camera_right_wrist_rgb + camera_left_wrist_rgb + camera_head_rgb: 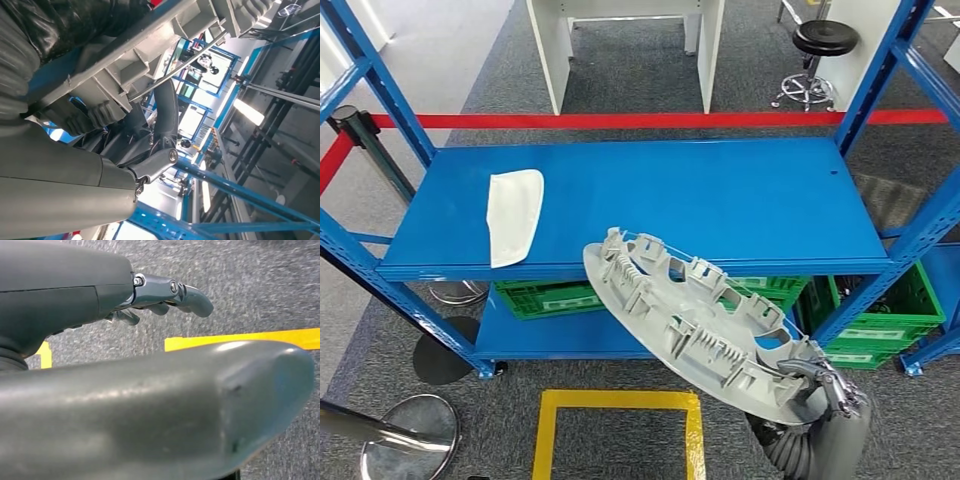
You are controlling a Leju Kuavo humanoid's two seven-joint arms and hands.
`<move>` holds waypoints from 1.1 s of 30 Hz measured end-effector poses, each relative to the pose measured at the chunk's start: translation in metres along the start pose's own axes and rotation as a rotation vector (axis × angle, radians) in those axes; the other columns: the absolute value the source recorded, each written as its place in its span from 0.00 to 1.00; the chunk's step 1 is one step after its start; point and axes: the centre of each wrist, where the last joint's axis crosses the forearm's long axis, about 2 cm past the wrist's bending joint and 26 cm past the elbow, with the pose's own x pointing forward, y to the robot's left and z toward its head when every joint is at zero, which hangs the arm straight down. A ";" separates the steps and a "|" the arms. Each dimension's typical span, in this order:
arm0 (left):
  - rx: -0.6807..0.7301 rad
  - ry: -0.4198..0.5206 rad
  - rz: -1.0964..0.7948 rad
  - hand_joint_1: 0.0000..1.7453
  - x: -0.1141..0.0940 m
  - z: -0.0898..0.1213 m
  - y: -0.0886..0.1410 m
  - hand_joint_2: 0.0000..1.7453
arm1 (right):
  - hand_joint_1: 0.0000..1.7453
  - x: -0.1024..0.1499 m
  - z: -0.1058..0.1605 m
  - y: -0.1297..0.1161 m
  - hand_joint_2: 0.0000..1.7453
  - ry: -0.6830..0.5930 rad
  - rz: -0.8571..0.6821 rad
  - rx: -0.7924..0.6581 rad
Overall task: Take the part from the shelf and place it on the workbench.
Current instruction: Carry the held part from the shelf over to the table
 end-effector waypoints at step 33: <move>0.002 -0.017 0.028 0.00 0.004 -0.001 -0.011 0.00 | 1.00 -0.004 -0.003 0.000 1.00 0.038 -0.016 -0.027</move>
